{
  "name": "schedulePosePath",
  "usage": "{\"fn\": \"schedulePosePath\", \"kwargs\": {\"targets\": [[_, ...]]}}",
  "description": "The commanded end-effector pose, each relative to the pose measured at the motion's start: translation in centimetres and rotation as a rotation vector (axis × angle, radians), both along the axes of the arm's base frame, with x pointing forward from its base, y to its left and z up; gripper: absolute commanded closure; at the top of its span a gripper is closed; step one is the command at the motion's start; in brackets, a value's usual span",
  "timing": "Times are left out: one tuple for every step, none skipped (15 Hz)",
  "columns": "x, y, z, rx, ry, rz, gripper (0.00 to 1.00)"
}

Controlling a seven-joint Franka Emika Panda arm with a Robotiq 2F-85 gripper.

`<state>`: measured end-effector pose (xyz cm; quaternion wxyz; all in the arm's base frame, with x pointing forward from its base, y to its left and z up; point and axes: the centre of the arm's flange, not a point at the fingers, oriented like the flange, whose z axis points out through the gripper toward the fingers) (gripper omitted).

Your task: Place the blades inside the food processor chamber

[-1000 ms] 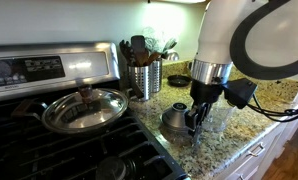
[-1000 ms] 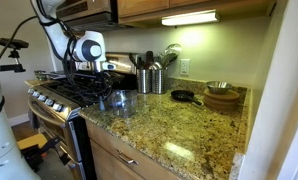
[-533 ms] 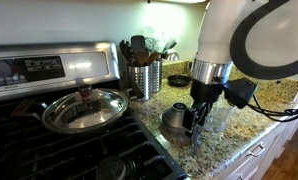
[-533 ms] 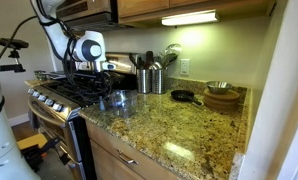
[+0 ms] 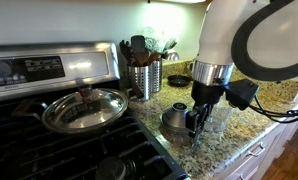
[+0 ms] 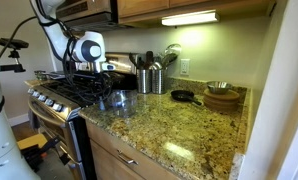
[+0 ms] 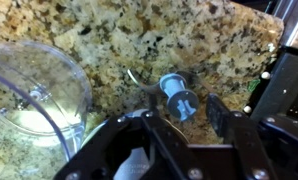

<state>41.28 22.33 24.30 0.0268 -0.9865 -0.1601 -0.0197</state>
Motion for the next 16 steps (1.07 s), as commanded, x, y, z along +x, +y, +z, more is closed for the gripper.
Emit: {"fn": "schedulePosePath", "kwargs": {"targets": [[-1.6,-0.5,1.3,-0.015,-0.006,-0.029,0.56],[-1.6,-0.5,1.3,-0.016,-0.006,-0.031,0.54],[-1.7,-0.5,1.3,-0.017,-0.006,-0.032,0.53],[-1.7,-0.5,1.4,-0.017,-0.006,-0.035,0.55],[-1.7,-0.5,1.4,-0.017,-0.007,-0.037,0.58],[-1.7,-0.5,1.5,-0.017,-0.008,-0.038,0.77],[-1.7,-0.5,1.6,-0.017,-0.008,-0.039,0.8],[-1.8,-0.5,1.8,-0.016,-0.011,-0.038,0.85],[-1.8,-0.5,1.9,-0.016,-0.013,-0.039,0.93],[-1.9,-0.5,2.1,-0.013,-0.016,-0.039,0.88],[-1.8,-0.5,2.2,-0.013,-0.018,-0.039,0.87],[-1.8,-0.5,2.3,-0.012,-0.019,-0.038,0.87],[-1.8,-0.4,2.4,-0.009,-0.02,-0.035,0.87],[-1.8,-0.3,2.7,-0.004,-0.02,-0.028,0.87],[-1.8,-0.2,3.1,-0.002,-0.023,-0.021,0.87],[-1.7,0.0,3.9,0.002,-0.029,-0.006,0.87]]}}
